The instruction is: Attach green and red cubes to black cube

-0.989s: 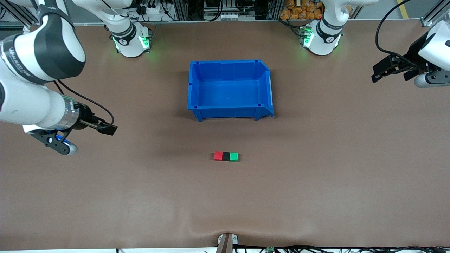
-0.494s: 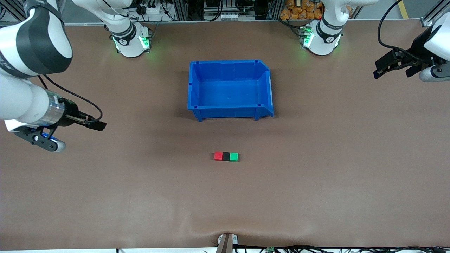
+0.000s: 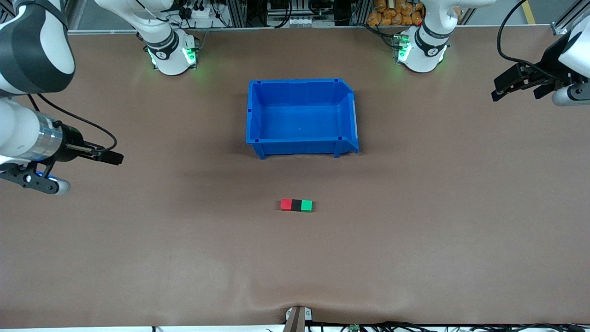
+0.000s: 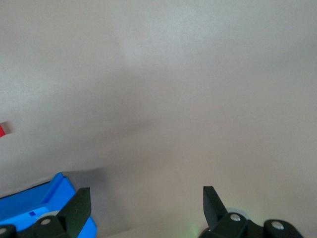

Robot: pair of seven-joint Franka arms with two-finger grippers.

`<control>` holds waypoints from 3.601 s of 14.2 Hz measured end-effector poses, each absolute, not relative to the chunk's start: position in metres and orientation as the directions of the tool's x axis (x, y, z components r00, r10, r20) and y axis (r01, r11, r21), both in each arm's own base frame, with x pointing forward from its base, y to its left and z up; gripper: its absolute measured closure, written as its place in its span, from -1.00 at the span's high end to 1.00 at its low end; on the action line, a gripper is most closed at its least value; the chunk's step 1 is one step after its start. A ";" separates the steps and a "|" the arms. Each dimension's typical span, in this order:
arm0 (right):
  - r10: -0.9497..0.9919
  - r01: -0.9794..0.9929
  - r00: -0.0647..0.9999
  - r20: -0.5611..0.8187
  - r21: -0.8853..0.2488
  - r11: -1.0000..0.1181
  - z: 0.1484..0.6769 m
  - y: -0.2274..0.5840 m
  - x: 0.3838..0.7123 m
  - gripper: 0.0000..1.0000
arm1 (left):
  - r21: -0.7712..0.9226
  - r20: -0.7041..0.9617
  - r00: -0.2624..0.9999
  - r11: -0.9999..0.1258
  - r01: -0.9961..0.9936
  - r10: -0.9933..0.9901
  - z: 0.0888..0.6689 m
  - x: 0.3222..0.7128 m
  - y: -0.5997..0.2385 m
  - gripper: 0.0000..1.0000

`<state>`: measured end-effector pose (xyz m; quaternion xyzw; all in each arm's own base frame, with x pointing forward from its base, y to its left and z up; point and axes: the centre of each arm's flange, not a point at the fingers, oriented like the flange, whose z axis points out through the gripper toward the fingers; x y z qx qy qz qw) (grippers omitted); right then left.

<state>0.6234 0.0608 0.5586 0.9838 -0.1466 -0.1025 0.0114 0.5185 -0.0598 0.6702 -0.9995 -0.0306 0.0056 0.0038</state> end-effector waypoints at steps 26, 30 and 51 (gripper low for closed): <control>-0.164 -0.163 0.980 -0.115 0.025 -0.986 0.640 0.013 0.582 1.00 | -0.007 -0.004 0.998 -0.998 0.060 0.060 0.676 0.514 -0.059 1.00; -0.160 -0.158 0.980 -0.122 0.027 -0.987 0.644 0.016 0.577 1.00 | -0.015 -0.005 0.998 -0.998 0.061 0.062 0.675 0.514 -0.058 1.00; -0.116 -0.114 0.989 -0.096 0.026 -0.993 0.687 0.018 0.534 1.00 | -0.038 -0.069 0.994 -0.996 0.082 0.084 0.666 0.511 -0.046 1.00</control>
